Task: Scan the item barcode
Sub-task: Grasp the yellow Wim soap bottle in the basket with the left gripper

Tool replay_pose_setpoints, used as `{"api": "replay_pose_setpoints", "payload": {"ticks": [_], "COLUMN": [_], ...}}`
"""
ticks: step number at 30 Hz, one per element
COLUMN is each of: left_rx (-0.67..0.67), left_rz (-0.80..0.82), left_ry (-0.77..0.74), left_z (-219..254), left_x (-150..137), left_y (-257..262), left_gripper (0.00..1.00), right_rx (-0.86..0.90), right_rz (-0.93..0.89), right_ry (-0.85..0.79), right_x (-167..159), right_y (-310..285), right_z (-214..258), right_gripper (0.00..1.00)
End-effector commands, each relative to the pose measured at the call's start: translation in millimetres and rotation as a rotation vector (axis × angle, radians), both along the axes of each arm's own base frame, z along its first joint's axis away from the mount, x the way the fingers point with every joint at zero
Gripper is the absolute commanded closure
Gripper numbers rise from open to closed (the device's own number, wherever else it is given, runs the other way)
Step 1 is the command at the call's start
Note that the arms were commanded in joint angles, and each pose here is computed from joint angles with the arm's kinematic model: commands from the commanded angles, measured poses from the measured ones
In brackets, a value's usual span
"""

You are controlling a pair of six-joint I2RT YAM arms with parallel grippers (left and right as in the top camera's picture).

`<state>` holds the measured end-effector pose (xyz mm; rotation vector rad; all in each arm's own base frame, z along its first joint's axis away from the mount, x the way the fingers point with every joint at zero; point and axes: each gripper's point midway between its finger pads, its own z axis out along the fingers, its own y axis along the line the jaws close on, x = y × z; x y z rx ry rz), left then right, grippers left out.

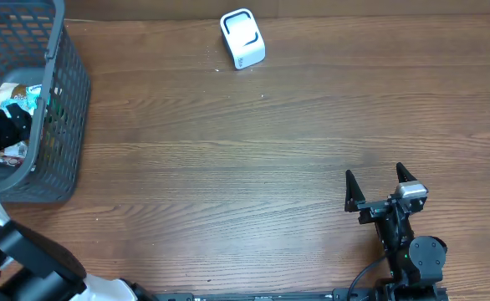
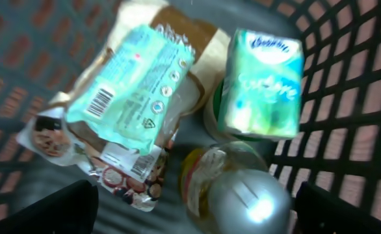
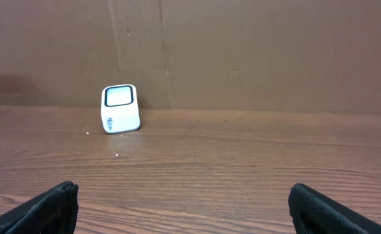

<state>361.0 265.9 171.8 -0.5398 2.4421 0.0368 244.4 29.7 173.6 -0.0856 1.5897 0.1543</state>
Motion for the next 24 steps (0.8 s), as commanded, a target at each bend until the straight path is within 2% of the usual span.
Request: {"api": "replay_pose_setpoints", "payload": {"ticks": [1, 9, 11, 14, 24], "left_rx": [-0.024, -0.093, -0.099, -0.102, -0.094], "left_rz": [-0.058, -0.101, -0.102, -0.102, -0.119], "left_ry": [0.002, 0.036, 0.042, 0.044, 0.040], "left_z": [-11.8, -44.4, -48.3, -51.1, -50.8], "left_x": [7.4, 15.3, 15.8, 16.7, 22.8], "left_y": [-1.0, -7.8, -7.7, -7.3, -12.5], "left_gripper": [0.02, 0.04, 0.07, 0.23, 0.31], "right_rx": [-0.007, -0.007, -0.007, -0.007, -0.007], "right_rz": [-0.012, -0.012, -0.012, -0.012, -0.013], "right_ry": [-0.002, -0.001, -0.002, -0.002, -0.001], "right_x": [0.4, 0.4, 0.4, 0.4, 0.4], "right_y": [-2.4, -2.4, -2.4, -2.4, -2.4], "right_z": [-2.6, -2.7, -2.6, -2.6, -2.7], "right_gripper": [0.00, 0.00, 0.00, 0.00, 0.00]}}
